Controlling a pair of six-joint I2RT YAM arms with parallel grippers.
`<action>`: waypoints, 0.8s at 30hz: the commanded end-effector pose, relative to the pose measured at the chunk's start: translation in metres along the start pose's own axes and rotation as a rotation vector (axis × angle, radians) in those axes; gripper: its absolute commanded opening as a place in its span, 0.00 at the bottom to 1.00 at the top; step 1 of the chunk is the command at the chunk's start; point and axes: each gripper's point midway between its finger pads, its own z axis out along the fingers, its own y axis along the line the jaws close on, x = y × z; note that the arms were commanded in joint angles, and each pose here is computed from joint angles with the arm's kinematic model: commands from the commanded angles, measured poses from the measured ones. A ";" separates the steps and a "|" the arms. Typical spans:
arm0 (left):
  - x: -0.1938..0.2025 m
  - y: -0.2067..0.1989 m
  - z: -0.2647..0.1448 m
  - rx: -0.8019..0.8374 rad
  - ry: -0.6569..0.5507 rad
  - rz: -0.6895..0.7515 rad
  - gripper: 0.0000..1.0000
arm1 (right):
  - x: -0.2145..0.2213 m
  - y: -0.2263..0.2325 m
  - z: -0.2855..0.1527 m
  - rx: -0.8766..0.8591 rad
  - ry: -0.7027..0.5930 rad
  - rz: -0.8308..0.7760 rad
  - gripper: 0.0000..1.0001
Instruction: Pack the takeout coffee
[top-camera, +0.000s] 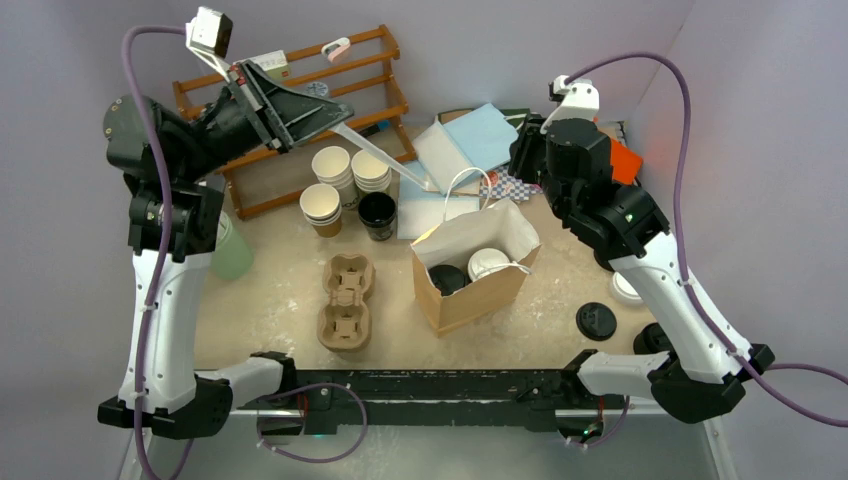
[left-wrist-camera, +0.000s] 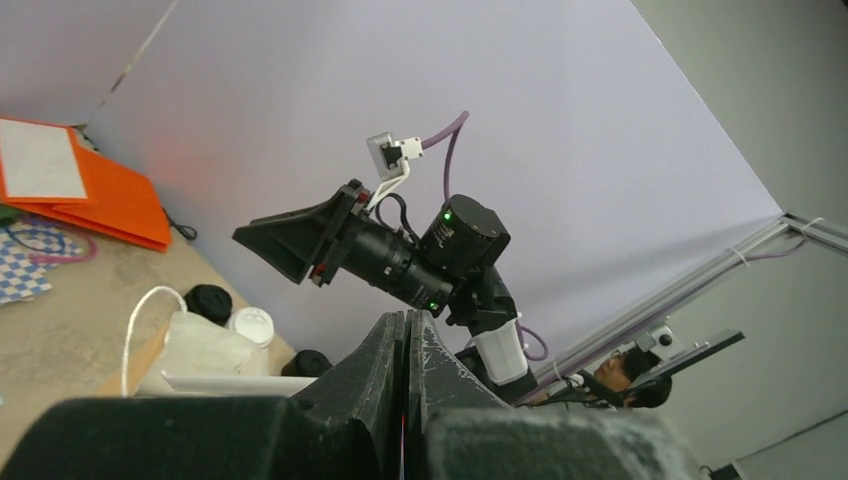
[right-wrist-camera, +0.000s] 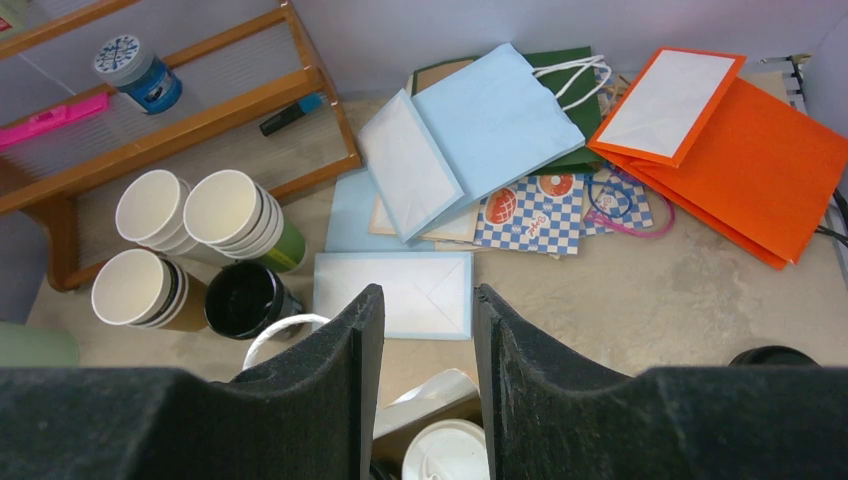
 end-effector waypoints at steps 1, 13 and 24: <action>-0.003 -0.010 0.019 0.044 -0.024 -0.022 0.00 | -0.015 -0.006 -0.009 0.009 -0.056 0.035 0.40; 0.069 0.001 0.081 0.001 0.111 -0.067 0.00 | -0.019 -0.019 -0.021 0.036 -0.075 0.037 0.40; 0.123 0.058 0.095 -0.121 0.189 -0.071 0.00 | -0.018 -0.029 -0.029 0.062 -0.091 0.064 0.40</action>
